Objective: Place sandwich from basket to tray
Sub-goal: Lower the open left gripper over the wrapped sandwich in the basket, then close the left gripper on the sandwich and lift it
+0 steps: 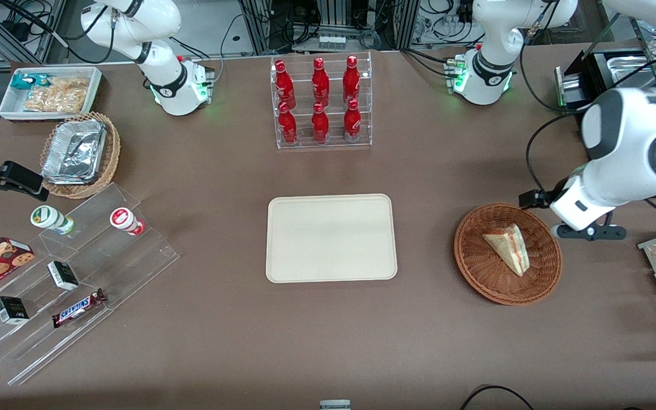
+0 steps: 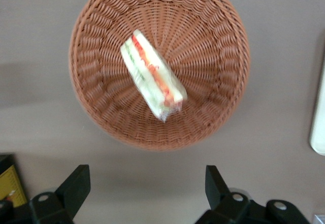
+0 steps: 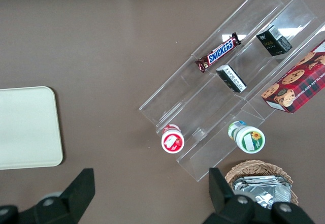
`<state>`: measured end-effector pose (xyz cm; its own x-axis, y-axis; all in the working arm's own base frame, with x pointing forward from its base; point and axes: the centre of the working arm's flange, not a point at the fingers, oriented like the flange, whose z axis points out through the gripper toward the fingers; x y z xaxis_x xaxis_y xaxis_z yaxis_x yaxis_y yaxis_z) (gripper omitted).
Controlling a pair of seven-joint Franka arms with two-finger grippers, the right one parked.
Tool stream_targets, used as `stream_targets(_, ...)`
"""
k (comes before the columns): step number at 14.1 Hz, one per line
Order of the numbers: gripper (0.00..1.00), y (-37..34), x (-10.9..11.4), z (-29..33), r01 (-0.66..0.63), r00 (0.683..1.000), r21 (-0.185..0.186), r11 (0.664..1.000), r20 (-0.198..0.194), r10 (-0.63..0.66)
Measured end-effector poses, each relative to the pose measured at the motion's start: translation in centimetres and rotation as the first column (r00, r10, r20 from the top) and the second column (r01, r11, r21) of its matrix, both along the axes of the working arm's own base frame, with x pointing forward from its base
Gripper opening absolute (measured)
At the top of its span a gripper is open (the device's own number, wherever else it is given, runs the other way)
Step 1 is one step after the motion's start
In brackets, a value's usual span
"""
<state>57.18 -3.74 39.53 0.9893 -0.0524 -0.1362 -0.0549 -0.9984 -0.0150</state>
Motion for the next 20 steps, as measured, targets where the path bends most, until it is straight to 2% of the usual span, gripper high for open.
stream_targets(3, 1.00, 0.1, -1.4, -4.9, -0.052, 0.996, -0.002, 0.999, 0.068, 0.052)
stream_targets(6, 1.00, 0.2, -2.1, -6.8, -0.252, 0.962, -0.003, 0.968, 0.108, 0.251)
stream_targets(9, 1.00, 0.2, -1.6, -7.9, -0.470, 0.871, -0.021, 0.883, 0.151, 0.467)
stream_targets(12, 1.00, 0.1, -1.2, -9.9, -0.619, 0.765, -0.053, 0.783, 0.185, 0.617)
stream_targets(13, 1.00, 0.1, -1.1, -10.7, -0.645, 0.742, -0.059, 0.762, 0.188, 0.643)
stream_targets(15, 1.00, 0.1, -1.1, -12.2, -0.666, 0.726, -0.052, 0.744, 0.180, 0.663)
stream_targets(19, 1.00, 0.1, -1.3, -14.4, -0.675, 0.726, -0.024, 0.737, 0.155, 0.670)
stream_targets(20, 0.93, 0.1, -1.4, -14.9, -0.675, 0.727, -0.018, 0.737, 0.150, 0.670)
